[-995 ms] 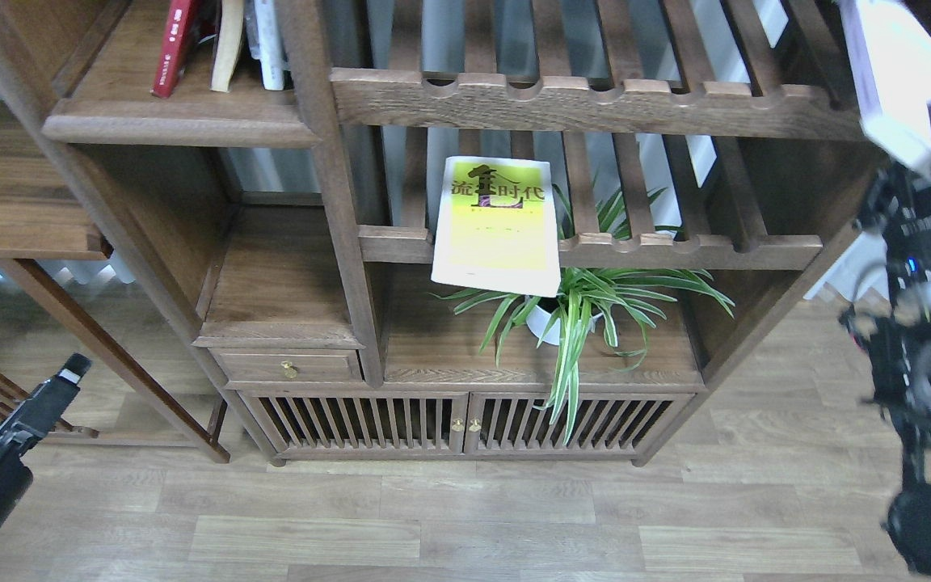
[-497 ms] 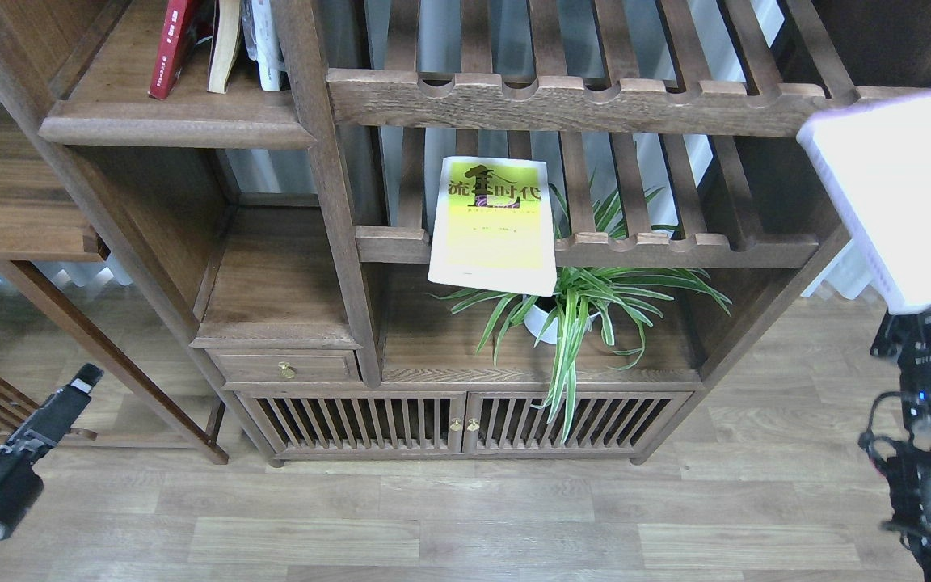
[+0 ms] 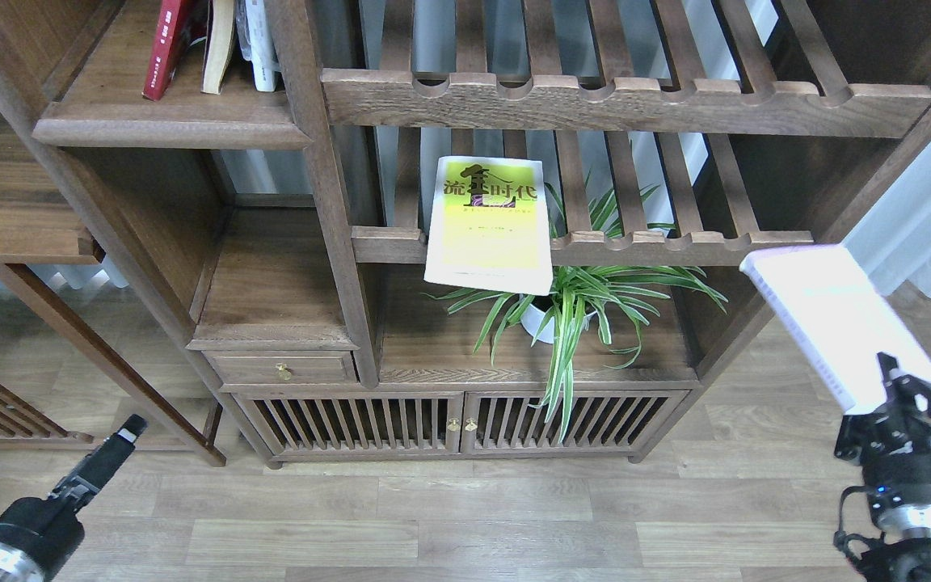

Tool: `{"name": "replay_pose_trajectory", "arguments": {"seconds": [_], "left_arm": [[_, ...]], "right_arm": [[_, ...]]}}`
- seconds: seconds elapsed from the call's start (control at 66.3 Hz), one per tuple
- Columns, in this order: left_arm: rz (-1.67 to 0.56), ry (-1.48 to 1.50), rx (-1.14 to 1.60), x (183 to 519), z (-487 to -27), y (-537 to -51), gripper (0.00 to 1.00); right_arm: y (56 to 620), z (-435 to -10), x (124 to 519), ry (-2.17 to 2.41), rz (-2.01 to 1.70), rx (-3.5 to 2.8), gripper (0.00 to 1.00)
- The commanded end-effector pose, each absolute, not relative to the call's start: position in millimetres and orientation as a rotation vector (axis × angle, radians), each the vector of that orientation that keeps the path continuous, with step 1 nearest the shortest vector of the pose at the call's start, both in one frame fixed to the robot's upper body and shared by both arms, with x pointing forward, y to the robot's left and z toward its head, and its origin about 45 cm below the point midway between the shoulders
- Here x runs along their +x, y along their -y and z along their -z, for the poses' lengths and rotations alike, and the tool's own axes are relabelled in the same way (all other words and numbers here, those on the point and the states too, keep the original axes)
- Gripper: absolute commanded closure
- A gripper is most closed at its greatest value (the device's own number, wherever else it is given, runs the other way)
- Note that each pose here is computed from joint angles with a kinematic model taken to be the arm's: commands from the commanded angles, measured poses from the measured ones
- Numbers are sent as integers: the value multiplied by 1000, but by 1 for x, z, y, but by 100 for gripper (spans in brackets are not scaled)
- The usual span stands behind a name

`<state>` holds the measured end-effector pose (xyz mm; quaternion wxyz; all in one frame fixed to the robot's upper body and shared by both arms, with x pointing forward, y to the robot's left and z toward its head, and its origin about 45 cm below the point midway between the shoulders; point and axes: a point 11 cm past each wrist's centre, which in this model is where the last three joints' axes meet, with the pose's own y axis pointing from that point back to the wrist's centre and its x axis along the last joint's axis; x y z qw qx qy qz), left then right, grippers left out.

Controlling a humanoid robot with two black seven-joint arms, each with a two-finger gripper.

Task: Organize books on shelf
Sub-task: 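Pull the white book off the shelf and lower it toward the robot, then carry the white book toward the left gripper in front of the shelf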

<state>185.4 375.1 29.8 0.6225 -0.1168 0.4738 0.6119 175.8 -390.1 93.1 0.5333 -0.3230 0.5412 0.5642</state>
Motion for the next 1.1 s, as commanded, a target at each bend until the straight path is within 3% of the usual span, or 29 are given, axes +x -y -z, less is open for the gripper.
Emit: {"name": "replay_pose_trajectory", "arguments": {"seconds": [0.0,0.106,0.437,0.693,0.859,1.085], "left_arm": [[-1391,-1143,-267,172,-21,-364,0],[-1402,-1193,-303,158,-11,-350,0],[-1377,-1262,-451,170,-12,-329,0],[-1329,-1450,-721,173,-28,-329,0],[-1262,-1449,-590,180,-46,-342,3],[-1258,-1352,-512,192,-77,-375,0]], "right_arm": [[366,-82,177,-1289,-1439,-824,87],[346,-72,172,-1279,-1504,-896,88],[265,-43,142,-1204,-1675,-1148,88],[202,-42,154,-1067,-1761,-1244,88],[159,-44,179,-1018,-1755,-1351,88],[145,-43,187,-1056,-1765,-1458,88]]}}
